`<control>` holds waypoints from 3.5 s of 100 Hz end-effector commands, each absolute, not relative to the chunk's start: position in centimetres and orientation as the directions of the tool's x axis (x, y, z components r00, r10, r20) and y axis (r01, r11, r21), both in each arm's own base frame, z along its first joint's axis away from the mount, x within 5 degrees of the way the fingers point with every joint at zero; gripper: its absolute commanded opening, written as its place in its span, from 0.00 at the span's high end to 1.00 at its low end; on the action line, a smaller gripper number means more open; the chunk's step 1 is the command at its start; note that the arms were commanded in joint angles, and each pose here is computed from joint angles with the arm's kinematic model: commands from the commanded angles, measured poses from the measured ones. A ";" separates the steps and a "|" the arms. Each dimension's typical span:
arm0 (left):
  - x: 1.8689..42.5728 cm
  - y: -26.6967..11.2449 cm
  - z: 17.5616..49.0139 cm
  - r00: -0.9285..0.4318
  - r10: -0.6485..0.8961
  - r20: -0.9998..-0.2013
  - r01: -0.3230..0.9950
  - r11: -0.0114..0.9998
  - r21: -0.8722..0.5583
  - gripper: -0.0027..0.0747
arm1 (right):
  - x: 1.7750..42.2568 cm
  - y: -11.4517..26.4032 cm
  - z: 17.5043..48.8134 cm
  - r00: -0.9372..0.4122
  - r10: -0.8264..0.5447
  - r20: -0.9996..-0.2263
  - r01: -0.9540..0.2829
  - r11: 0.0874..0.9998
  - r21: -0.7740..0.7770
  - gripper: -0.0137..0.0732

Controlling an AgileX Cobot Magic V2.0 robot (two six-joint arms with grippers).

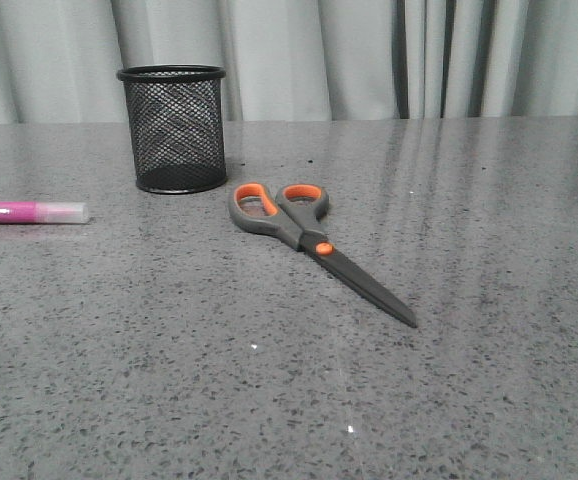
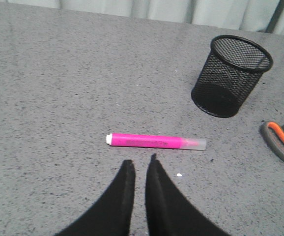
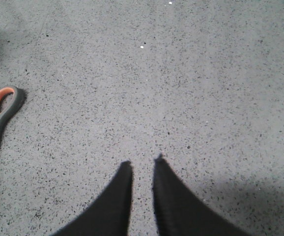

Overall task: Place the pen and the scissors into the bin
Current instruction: 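Move the left gripper down to the pink highlighter and grasp it, then lift the pink highlighter with the left gripper over the mesh cup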

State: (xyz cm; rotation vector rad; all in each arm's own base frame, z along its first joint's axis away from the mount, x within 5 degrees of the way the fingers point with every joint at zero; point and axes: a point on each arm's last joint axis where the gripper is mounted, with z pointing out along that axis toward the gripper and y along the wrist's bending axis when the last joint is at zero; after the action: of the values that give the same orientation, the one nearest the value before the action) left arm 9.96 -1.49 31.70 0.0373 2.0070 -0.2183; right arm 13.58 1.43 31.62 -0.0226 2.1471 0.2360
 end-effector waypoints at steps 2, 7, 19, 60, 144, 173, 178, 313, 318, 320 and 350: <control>10.9 -1.8 33.2 -0.368 -0.118 -0.923 0.144 0.973 -0.181 0.70 | 14.0 1.4 33.3 -0.481 0.082 -0.873 -0.112 0.982 0.154 0.46; 11.1 -1.8 33.2 -0.370 -0.133 -0.920 0.143 0.970 -0.198 0.54 | 14.0 1.4 33.3 -0.481 0.082 -0.873 -0.112 0.982 0.154 0.39; 11.8 -1.8 33.1 -0.377 -0.161 -0.912 0.138 0.964 -0.228 0.33 | 14.0 1.4 33.3 -0.481 0.082 -0.873 -0.112 0.982 0.154 0.38; 17.9 -3.1 34.1 -0.495 0.256 -0.831 0.456 0.890 0.003 0.44 | 13.9 1.6 33.2 -0.486 0.071 -0.871 -0.127 0.980 0.150 0.38; 31.6 -4.8 27.4 -0.121 0.830 -0.544 0.941 0.270 0.203 0.44 | 13.8 2.2 33.1 -0.489 0.010 -0.872 -0.193 0.974 0.120 0.38; 32.2 -4.8 26.2 -0.141 0.832 -0.537 0.948 0.270 0.169 0.62 | 13.8 2.2 33.1 -0.490 0.010 -0.872 -0.193 0.974 0.120 0.38; 32.1 -4.8 26.2 -0.140 0.834 -0.533 0.950 0.264 0.164 0.74 | 13.8 2.2 33.1 -0.490 0.010 -0.872 -0.193 0.974 0.120 0.38; 38.1 -14.1 32.8 -0.154 0.173 -0.973 0.852 0.522 -0.042 0.99 | 13.8 2.2 33.1 -0.491 0.010 -0.871 -0.194 0.974 0.120 0.38; 38.1 -14.2 32.7 -0.156 0.173 -0.972 0.852 0.522 -0.044 0.99 | 13.8 2.2 33.1 -0.491 0.010 -0.871 -0.194 0.974 0.120 0.38; 38.1 -14.2 32.6 -0.158 0.174 -0.972 0.852 0.522 -0.045 0.99 | 13.8 2.2 33.1 -0.491 0.010 -0.871 -0.194 0.974 0.120 0.38; 38.3 -13.8 32.7 -0.161 0.165 -0.973 0.848 0.527 -0.051 0.58 | 13.8 2.2 33.1 -0.491 0.010 -0.871 -0.194 0.974 0.120 0.38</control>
State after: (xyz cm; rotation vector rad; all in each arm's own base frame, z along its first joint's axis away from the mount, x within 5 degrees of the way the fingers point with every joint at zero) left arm 38.93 -13.84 29.32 0.9175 1.7473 -0.7286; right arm 13.42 2.28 31.56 -0.1408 2.1585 0.2510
